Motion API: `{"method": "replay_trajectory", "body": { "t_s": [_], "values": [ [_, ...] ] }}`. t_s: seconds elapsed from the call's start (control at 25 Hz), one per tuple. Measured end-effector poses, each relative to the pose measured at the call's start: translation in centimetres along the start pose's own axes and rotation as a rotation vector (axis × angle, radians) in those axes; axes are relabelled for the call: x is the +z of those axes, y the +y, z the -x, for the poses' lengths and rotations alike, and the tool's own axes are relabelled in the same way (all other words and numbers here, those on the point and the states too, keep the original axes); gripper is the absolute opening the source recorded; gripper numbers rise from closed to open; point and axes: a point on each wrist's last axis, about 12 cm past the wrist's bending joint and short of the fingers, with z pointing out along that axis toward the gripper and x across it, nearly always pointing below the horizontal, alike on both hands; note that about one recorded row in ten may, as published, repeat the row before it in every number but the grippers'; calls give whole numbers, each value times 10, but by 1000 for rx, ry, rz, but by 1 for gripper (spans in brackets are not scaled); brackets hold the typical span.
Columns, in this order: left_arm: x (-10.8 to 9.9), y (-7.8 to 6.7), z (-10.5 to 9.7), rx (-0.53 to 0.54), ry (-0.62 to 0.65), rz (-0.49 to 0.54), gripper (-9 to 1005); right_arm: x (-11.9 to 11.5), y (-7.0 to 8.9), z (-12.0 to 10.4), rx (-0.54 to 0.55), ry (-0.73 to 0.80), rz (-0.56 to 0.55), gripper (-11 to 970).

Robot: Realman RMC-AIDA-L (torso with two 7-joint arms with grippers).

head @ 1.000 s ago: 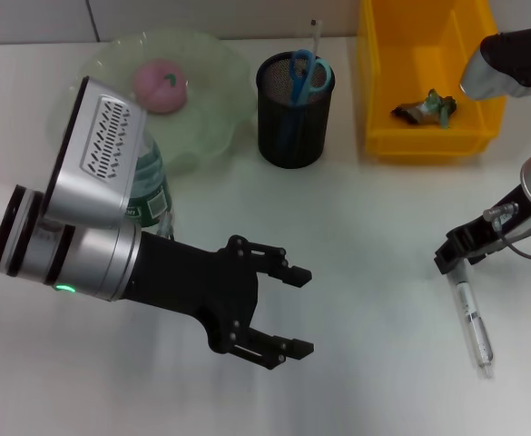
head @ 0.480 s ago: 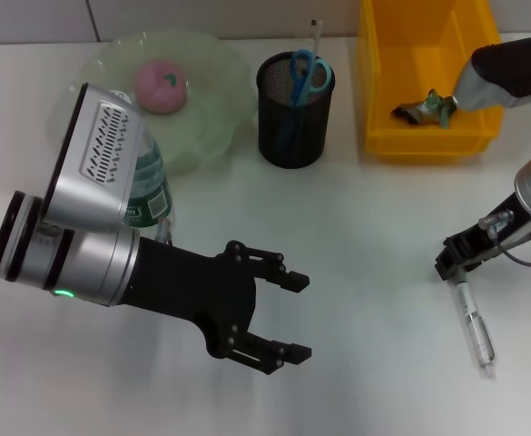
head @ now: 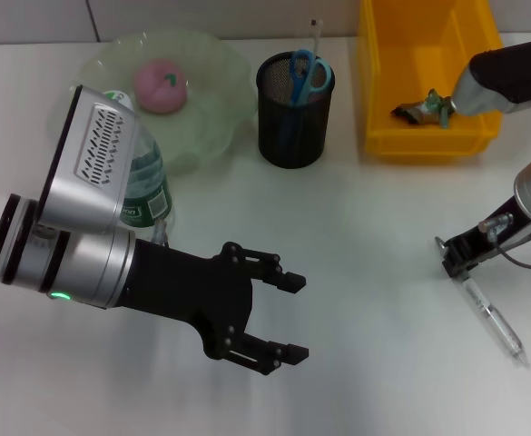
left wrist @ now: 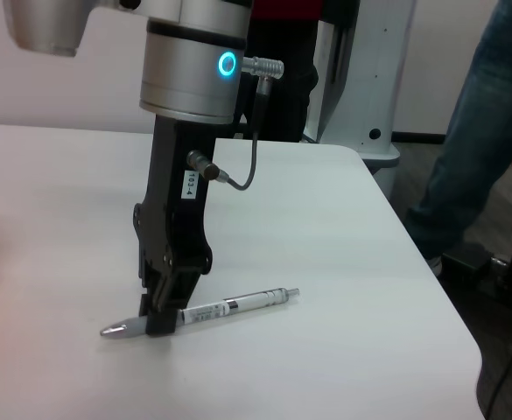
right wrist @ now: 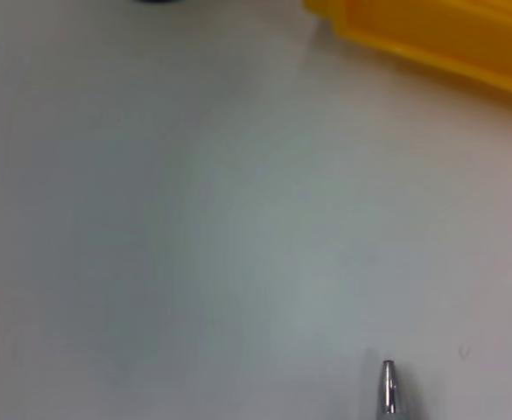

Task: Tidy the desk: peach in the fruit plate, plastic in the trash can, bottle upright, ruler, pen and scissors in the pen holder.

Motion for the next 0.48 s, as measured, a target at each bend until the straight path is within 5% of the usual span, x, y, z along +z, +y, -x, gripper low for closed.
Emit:
{"method": "replay_trajectory", "body": {
  "t_s": [0.16,0.48],
  "values": [
    [0,0,0,1,-1,1,782,-10,-3,-5,2,-60,-4,121],
    [-2,1,4,11,-49,14,781,-43,-9,-22,13,-264,119,121]
  ]
}}
